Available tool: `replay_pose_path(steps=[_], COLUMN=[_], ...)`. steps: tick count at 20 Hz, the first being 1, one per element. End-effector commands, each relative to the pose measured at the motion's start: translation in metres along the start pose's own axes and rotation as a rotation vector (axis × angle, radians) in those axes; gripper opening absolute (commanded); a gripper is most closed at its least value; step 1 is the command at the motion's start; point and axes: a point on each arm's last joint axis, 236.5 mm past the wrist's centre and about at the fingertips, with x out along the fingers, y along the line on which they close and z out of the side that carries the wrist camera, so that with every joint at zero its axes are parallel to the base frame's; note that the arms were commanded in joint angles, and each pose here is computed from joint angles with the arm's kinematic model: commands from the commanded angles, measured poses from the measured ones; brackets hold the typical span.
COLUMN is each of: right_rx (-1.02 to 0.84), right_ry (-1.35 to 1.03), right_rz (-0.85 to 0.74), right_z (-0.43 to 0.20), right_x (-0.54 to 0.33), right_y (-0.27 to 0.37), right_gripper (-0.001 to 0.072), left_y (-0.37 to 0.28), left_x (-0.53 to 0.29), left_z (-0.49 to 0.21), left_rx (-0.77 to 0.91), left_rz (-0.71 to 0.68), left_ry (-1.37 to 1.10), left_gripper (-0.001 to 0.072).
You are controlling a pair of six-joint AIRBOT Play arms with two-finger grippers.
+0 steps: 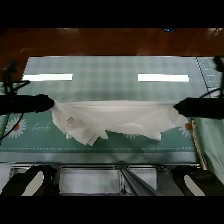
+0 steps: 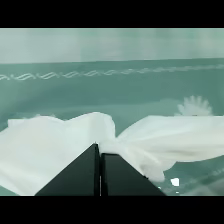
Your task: Fold the shirts.
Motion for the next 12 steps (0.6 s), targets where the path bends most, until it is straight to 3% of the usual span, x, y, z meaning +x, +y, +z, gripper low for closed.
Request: replay_pose_path(steps=[1, 6, 7, 8, 9, 12], right_rx=[0.086, 0.218, 0.236, 0.249, 0.256, 0.259], right_ry=[-0.020, 0.080, 0.096, 0.106, 0.109, 0.083], right_rz=[-0.050, -0.061, -0.042, -0.031, -0.013, -0.007], right_z=[0.034, 0.074, 0.078, 0.084, 0.091, 0.128], right_x=[0.083, 0.164, 0.177, 0.187, 0.193, 0.163], right_y=[-0.036, -0.082, -0.081, -0.081, -0.079, -0.092], right_gripper=[0.0027, 0.0028, 0.0061, 0.0246, 0.0411, 0.0408], left_y=[0.046, 0.060, 0.058, 0.056, 0.054, 0.068], left_x=[0.074, 0.138, 0.147, 0.152, 0.153, 0.115], left_z=[0.024, 0.068, 0.070, 0.070, 0.070, 0.090], left_rx=[-0.123, -0.244, -0.244, -0.239, -0.229, -0.199], left_rz=[0.012, -0.066, -0.078, -0.089, -0.097, -0.082], left_ry=[0.022, 0.088, 0.111, 0.139, 0.166, 0.185], left_gripper=[0.0023, 0.0024, 0.0101, 0.0382, 0.0509, 0.0508])
